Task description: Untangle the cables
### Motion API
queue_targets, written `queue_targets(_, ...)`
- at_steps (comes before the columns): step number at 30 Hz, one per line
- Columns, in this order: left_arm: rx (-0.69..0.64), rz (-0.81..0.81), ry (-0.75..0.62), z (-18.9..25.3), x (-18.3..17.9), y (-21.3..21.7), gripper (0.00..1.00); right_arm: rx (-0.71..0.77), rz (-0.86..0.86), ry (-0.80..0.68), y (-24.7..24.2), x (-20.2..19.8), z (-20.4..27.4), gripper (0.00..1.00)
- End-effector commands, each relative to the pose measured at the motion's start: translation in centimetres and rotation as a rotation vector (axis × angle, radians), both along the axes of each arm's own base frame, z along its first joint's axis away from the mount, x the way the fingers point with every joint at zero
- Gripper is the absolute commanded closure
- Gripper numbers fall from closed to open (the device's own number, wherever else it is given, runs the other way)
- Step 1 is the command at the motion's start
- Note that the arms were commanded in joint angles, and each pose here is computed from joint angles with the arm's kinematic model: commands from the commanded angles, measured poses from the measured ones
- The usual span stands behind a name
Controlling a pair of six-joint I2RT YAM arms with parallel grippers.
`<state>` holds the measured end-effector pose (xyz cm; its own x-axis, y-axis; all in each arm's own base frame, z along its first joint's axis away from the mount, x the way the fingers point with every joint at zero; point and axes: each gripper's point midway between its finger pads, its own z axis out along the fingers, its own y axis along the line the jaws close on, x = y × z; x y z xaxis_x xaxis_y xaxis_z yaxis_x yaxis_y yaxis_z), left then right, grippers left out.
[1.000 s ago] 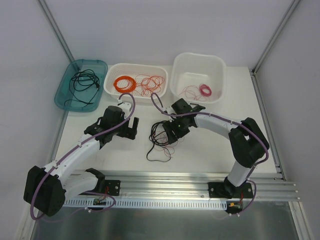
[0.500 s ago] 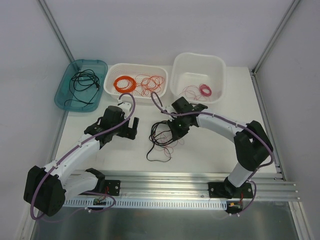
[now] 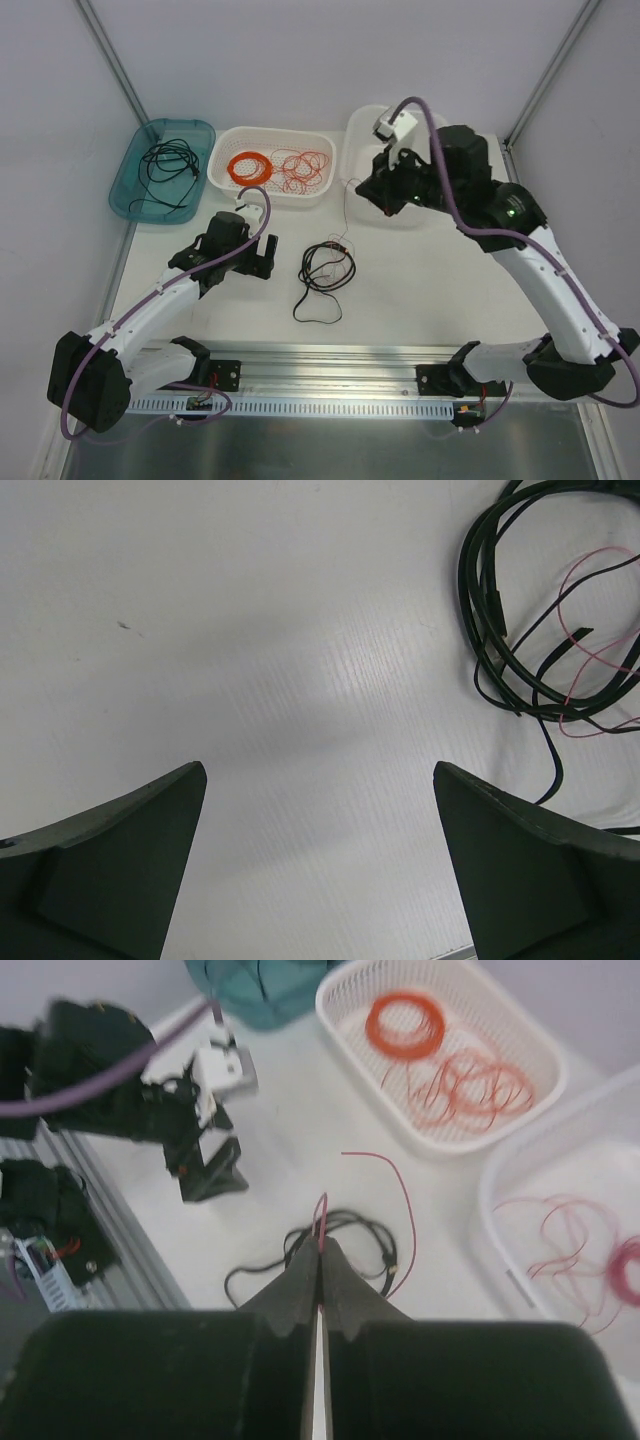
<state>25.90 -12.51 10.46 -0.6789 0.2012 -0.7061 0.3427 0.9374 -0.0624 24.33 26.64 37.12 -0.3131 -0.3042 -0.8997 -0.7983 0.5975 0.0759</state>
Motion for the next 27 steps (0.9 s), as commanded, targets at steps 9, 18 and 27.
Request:
queue_targets(9,-0.001,-0.013,-0.029,1.1,0.6,0.0,0.01,0.370,-0.271,-0.502,-6.9,-0.5,18.7,0.99)
queue_targets(18,0.001,-0.013,-0.030,1.2,0.7,0.0,0.01,0.281,-0.467,-0.416,-9.7,1.1,14.2,0.99)
queue_targets(27,-0.002,-0.015,-0.022,1.0,0.5,-0.1,0.01,-0.204,-0.393,0.269,-6.3,-0.8,-11.4,0.99)
